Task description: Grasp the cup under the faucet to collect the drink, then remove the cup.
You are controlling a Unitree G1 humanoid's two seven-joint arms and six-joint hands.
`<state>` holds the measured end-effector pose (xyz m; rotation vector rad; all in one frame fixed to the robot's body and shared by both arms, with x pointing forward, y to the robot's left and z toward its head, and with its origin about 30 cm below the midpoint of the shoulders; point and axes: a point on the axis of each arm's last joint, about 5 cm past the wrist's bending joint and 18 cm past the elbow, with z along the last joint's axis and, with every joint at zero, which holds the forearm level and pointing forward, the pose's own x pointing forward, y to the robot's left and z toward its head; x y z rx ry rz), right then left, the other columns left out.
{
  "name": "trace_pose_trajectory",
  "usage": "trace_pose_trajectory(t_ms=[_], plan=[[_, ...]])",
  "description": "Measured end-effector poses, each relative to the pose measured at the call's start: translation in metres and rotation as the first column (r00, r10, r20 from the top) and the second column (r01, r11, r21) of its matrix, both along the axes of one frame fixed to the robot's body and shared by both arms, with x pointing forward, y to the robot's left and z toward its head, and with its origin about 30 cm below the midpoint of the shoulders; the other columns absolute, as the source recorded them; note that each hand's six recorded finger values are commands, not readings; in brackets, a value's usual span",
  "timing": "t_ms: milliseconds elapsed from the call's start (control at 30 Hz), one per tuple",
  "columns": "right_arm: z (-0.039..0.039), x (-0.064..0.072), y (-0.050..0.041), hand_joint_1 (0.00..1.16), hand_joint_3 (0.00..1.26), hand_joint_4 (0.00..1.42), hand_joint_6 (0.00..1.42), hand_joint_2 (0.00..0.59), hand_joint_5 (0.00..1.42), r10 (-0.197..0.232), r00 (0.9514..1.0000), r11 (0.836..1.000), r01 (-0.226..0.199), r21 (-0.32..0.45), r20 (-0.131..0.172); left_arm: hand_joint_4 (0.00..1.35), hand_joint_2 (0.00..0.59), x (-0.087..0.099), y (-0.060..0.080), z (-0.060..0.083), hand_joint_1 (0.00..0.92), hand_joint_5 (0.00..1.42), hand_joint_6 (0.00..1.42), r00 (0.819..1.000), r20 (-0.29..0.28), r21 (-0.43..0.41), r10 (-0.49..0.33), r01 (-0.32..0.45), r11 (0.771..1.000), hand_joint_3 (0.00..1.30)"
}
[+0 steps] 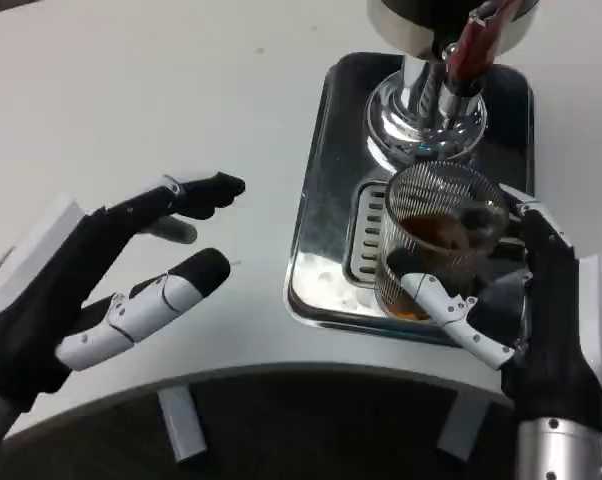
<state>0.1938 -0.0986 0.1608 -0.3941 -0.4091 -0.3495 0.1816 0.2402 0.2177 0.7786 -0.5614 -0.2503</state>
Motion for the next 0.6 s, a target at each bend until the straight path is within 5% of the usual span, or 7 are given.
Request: trace_pose_trajectory(t_ms=[600], plan=[[0.0036,-0.0096,-0.0035,0.77,0.69,0.75,1.02,0.256,0.87,0.027,0.9978,1.000,-0.027,-0.011,0.060,0.00,0.133,-0.0049,-0.0095,-0.0099,0.000,0.04,0.18,0.998,-0.047,0.178,0.043,-0.034,0.983,0.13]])
